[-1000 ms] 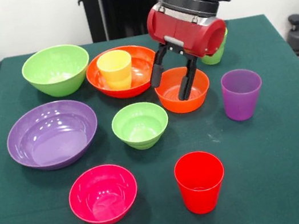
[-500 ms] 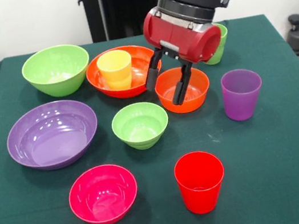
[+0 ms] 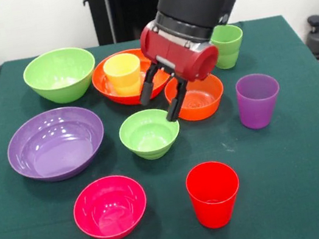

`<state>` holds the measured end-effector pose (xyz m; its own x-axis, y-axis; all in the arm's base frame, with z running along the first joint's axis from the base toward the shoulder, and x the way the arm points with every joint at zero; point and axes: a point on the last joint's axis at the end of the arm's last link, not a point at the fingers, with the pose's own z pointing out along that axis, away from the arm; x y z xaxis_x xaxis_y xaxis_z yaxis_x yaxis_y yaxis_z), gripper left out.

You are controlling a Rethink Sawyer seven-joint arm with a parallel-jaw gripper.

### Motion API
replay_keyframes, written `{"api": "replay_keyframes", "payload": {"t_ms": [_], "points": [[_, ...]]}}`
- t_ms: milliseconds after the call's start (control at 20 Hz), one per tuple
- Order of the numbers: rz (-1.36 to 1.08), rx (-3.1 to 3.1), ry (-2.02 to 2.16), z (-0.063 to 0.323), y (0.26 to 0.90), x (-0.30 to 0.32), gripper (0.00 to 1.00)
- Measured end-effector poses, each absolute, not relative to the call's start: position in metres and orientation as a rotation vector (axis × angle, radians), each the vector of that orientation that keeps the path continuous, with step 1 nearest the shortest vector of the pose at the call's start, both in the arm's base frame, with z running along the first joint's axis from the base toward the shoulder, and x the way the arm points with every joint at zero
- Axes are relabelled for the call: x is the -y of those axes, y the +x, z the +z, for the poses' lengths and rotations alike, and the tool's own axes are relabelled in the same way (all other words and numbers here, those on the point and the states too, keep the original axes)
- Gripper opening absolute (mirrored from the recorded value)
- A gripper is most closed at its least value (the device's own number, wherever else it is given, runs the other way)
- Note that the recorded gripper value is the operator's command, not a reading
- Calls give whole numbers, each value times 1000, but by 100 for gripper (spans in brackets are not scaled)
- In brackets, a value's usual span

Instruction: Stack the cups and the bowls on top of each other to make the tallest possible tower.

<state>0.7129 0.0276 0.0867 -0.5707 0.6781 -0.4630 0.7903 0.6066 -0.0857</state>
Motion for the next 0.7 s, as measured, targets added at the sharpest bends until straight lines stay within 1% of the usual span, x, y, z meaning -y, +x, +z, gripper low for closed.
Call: {"api": "replay_keyframes", "payload": {"t_ms": [700], "points": [[-529,-2435,1070,52,727,-27,100]]}}
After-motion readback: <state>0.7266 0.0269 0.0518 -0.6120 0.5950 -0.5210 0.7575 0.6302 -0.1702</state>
